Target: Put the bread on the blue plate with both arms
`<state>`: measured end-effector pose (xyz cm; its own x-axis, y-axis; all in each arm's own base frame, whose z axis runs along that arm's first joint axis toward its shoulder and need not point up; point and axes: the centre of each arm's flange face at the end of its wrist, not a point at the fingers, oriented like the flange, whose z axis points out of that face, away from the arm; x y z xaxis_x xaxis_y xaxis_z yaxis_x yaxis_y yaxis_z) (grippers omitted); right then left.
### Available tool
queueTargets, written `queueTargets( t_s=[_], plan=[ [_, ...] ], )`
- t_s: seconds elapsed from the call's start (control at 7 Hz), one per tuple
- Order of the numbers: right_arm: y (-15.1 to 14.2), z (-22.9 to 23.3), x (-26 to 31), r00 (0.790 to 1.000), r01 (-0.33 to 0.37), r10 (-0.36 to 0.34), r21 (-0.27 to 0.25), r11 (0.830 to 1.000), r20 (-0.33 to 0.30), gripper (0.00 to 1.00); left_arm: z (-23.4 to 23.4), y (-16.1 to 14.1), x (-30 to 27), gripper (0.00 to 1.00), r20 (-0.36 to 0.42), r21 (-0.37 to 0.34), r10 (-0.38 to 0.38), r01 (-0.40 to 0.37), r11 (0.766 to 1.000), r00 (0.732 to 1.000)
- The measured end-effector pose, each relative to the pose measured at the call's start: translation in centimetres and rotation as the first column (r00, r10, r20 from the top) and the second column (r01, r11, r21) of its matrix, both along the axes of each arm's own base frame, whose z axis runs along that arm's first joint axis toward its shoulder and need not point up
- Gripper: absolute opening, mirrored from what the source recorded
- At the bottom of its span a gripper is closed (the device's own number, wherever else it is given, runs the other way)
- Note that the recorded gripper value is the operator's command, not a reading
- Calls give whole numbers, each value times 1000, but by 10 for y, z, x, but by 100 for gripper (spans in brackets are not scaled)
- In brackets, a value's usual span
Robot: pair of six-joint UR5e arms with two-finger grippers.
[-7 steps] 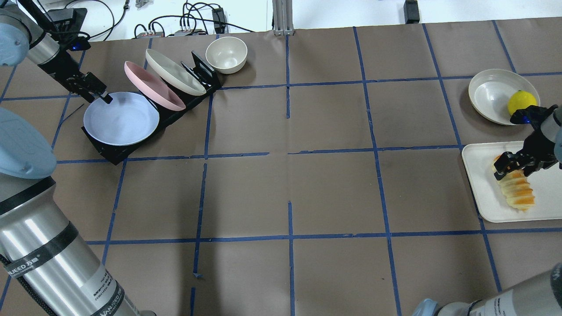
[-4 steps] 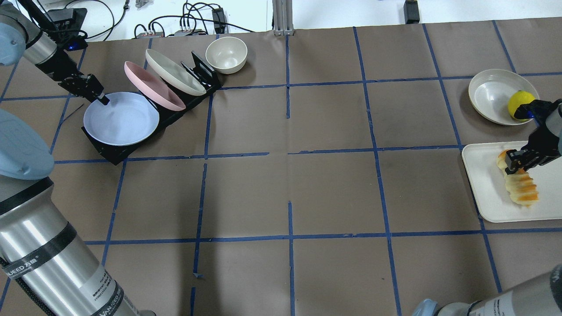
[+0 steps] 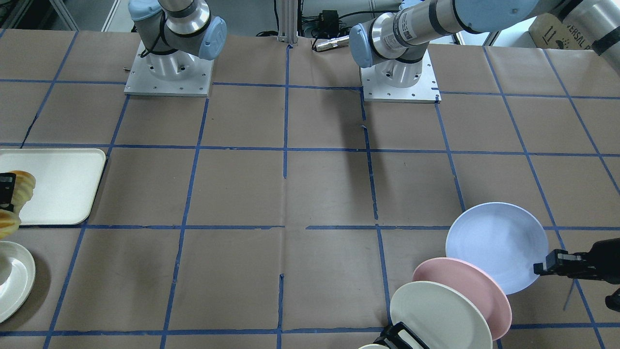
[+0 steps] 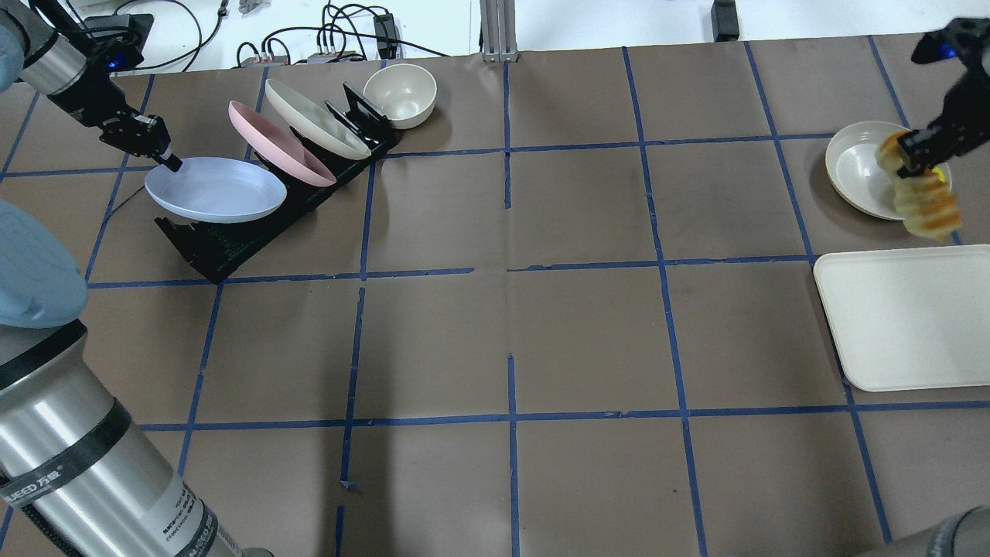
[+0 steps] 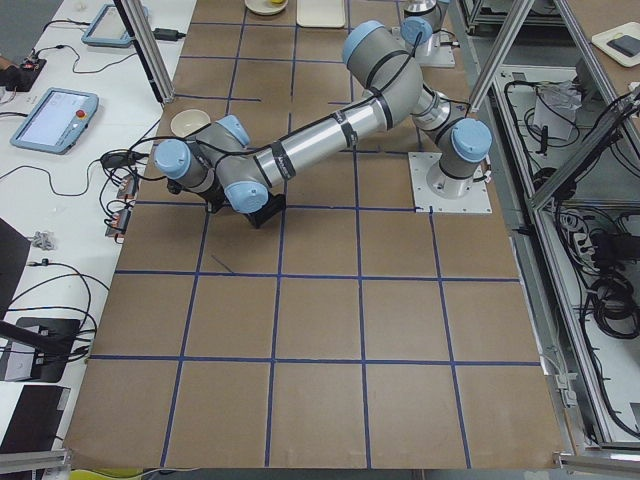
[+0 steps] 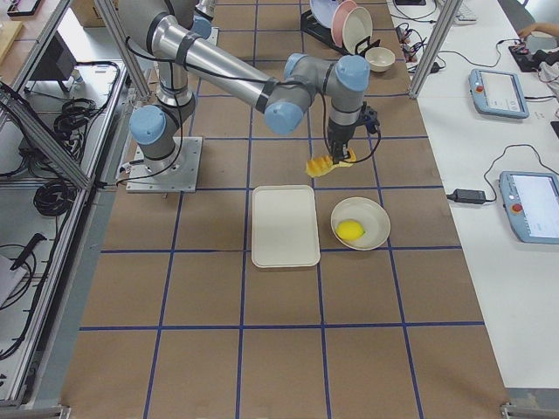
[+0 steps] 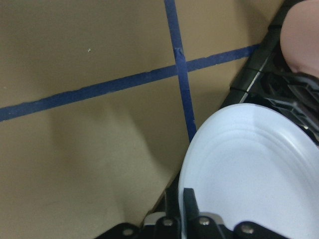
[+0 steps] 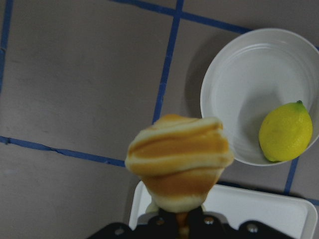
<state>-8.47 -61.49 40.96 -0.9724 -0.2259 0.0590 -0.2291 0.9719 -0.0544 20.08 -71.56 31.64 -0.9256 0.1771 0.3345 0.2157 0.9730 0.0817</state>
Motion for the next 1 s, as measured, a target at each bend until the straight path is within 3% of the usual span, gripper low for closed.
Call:
queueTargets(
  t_s=[0.29, 0.43, 0.71, 1.0],
  plan=[
    [-14, 32, 136, 1000, 24, -24, -42, 999, 15, 3, 67, 34, -16, 2, 7, 34, 14, -15, 999, 1000],
    [-9, 38, 186, 1000, 11, -11, -34, 999, 19, 3, 91, 50, -26, 2, 17, 52, 37, -38, 998, 999],
    [-2, 58, 221, 1000, -11, 11, 8, 1000, 25, 1, 114, 85, -83, 2, 48, 104, 91, -96, 990, 995],
    [-1, 62, 235, 999, -30, 29, 25, 999, 28, 1, 120, 125, -191, 2, 117, 113, 166, -179, 977, 979]
  ],
)
